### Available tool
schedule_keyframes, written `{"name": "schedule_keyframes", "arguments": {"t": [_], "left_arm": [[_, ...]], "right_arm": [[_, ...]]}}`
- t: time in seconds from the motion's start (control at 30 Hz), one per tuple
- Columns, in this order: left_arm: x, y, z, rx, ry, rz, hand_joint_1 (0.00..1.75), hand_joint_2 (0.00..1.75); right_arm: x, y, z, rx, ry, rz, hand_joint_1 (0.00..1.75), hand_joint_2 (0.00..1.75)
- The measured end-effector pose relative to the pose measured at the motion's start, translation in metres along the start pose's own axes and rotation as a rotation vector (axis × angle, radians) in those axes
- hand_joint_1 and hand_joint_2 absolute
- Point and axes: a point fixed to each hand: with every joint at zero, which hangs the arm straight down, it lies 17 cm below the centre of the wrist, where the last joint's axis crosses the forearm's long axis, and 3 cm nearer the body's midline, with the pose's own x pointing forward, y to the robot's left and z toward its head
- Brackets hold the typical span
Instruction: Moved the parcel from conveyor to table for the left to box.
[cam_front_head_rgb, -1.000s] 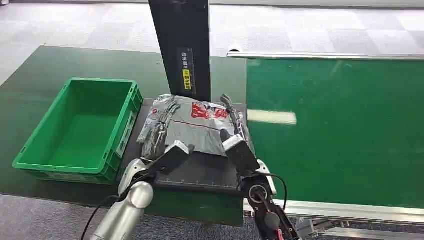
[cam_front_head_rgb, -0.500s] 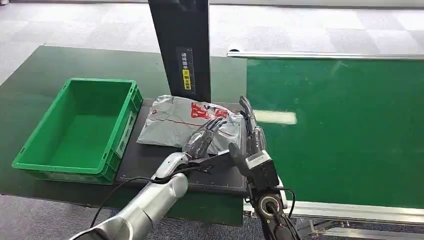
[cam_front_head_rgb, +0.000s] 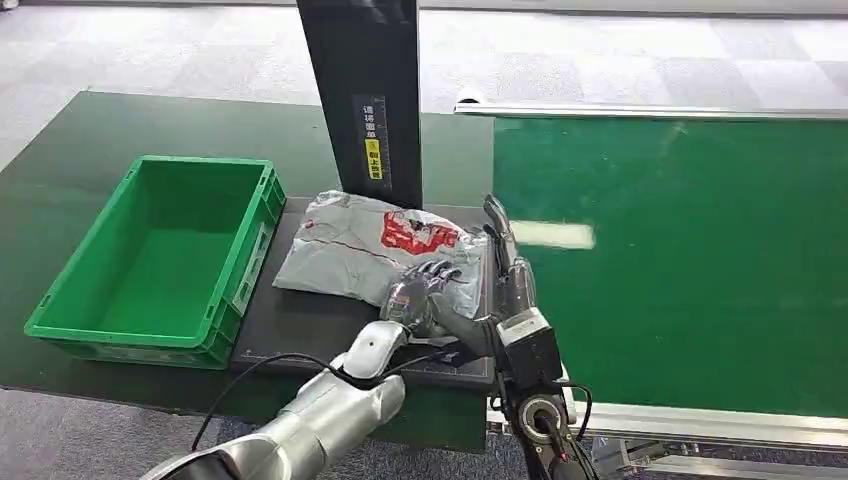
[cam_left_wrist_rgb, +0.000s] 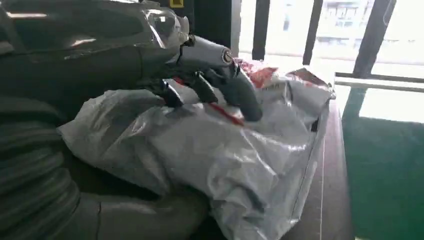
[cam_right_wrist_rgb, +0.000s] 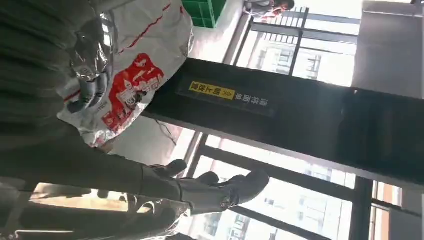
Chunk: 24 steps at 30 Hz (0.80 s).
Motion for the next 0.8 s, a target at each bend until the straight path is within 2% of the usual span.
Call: {"name": "schedule_keyframes", "arguments": {"t": [0.23,0.43,0.57,0.63,0.73,0.8], "left_arm": [[0.005,0.004,0.003,0.049,-0.005,-0.010,1.75,1.75],[0.006,0.021,0.004,0.157,-0.019,0.027,1.75,1.75],[0.017,0.036,0.008,0.220,-0.114,0.148,1.75,1.75],[0.004,0.066,0.005,0.324,-0.112,0.312,1.75,1.75],[-0.022,0.136,0.006,0.551,-0.112,0.527,1.75,1.75],[-0.032,0.184,0.011,0.678,-0.107,0.596,1.75,1.75]], "right_arm": [[0.004,0.003,0.000,-0.006,-0.005,-0.011,0.00,1.75],[0.006,0.003,-0.001,-0.015,-0.008,0.006,0.00,1.75],[0.018,0.003,-0.004,-0.021,-0.042,0.017,0.00,1.75],[0.022,-0.003,-0.007,-0.047,-0.050,0.027,0.00,1.75],[0.013,-0.018,-0.002,-0.079,-0.028,0.053,0.00,1.75],[0.010,-0.026,-0.001,-0.095,-0.021,0.064,0.00,1.75]]}}
